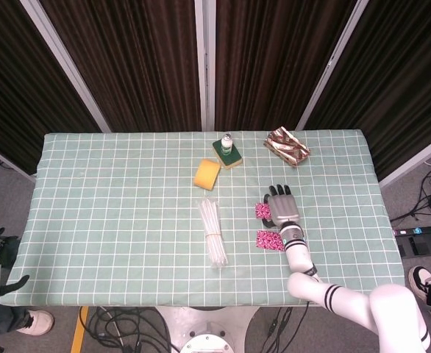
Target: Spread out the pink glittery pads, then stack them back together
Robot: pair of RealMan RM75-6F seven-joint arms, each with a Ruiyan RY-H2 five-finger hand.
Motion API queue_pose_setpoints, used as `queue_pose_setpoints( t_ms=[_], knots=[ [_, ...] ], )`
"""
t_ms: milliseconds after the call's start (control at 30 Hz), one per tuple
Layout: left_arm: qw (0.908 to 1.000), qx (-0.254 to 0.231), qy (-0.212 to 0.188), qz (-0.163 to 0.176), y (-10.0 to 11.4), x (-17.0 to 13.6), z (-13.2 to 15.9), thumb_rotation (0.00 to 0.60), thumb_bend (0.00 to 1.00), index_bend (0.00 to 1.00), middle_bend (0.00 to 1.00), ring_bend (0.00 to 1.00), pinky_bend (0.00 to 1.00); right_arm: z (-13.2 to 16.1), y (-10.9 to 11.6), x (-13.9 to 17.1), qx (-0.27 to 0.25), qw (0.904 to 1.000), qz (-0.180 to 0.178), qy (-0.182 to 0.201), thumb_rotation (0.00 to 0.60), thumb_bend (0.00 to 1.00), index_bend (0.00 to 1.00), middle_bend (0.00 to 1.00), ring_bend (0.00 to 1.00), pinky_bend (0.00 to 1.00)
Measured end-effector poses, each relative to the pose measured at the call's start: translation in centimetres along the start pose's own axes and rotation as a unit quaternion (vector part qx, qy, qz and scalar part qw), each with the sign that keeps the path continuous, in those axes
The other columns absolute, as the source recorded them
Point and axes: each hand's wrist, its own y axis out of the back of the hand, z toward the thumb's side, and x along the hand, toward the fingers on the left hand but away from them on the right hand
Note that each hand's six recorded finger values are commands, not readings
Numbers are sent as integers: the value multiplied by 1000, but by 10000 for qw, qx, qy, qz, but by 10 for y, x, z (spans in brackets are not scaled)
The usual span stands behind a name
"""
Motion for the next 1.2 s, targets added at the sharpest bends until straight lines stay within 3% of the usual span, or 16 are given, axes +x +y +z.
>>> queue_pose_setpoints(
  t_ms=[467, 767, 1200],
  knots=[
    [10000, -26, -62, 9, -1, 3, 2, 600, 126, 268, 180, 153, 165, -10, 15, 30, -260, 9996, -30, 101, 491, 238, 381, 90, 0, 0],
    [9999, -43, -106, 21, -1, 4, 3, 600, 127, 268, 180, 153, 166, -8, -4, 67, -532, 9978, 299, 242, 486, 237, 363, 91, 0, 0],
    [10000, -66, -39, 14, -2, 1, -1, 600, 127, 268, 180, 153, 165, 10, -23, 77, -616, 9966, 403, 367, 466, 238, 345, 91, 0, 0]
  ],
)
